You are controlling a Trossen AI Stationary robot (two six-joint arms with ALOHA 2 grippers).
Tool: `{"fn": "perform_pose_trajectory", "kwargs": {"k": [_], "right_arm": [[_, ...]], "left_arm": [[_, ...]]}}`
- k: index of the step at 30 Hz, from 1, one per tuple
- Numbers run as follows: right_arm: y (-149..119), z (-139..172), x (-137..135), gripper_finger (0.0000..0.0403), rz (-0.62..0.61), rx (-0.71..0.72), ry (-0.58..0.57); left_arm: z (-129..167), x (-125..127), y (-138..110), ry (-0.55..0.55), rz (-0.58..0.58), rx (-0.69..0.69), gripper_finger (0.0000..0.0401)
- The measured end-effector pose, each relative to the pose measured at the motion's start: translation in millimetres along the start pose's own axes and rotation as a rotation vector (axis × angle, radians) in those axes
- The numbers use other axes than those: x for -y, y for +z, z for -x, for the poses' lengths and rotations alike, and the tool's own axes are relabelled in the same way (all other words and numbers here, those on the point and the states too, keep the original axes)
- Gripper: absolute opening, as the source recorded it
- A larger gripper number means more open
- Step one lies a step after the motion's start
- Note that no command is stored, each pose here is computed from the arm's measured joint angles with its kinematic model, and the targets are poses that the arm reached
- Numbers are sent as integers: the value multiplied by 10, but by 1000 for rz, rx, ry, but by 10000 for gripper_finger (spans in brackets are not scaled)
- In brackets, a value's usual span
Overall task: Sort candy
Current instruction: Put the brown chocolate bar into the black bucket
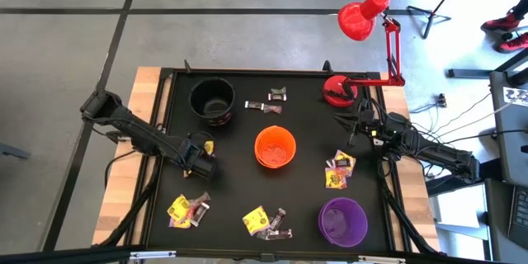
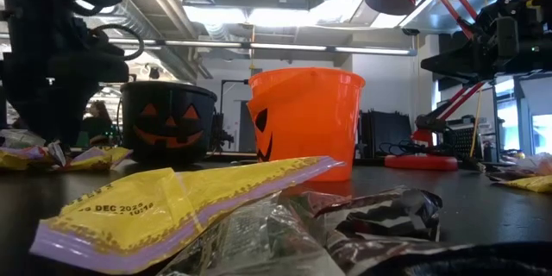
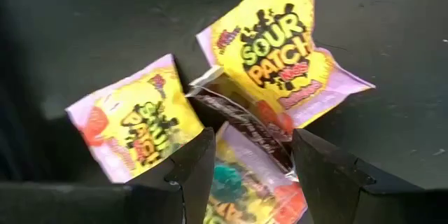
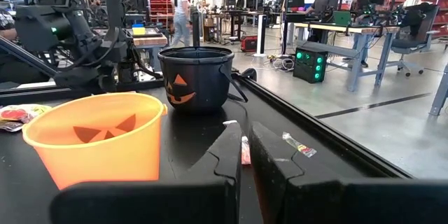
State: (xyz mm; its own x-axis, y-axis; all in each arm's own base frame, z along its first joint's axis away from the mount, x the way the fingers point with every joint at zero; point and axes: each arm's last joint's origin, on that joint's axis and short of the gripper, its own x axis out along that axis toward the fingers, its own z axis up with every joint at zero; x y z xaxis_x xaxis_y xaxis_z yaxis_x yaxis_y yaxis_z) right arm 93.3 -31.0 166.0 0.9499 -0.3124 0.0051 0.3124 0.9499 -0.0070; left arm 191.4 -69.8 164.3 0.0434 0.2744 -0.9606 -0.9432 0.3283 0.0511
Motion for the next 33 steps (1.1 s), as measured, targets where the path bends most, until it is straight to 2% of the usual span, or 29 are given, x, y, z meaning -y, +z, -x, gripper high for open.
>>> {"fn": "perform_pose_trajectory", "kwargs": {"k": [7, 13, 18, 28, 33], "right_arm": [[0, 0, 0, 28, 0, 0, 0], [0, 0, 0, 28, 0, 0, 0], [0, 0, 0, 28, 0, 0, 0], [0, 0, 0, 28, 0, 0, 0], [0, 0, 0, 28, 0, 0, 0]], "left_arm": [[-79, -40, -18, 7, 61, -3, 180], [-87, -31, -19, -6, 70, 0, 173], [-86, -30, -19, -7, 70, 0, 129], [-81, -28, -15, -9, 70, 9, 14], [15, 50, 21, -49, 50, 53, 7]]}}
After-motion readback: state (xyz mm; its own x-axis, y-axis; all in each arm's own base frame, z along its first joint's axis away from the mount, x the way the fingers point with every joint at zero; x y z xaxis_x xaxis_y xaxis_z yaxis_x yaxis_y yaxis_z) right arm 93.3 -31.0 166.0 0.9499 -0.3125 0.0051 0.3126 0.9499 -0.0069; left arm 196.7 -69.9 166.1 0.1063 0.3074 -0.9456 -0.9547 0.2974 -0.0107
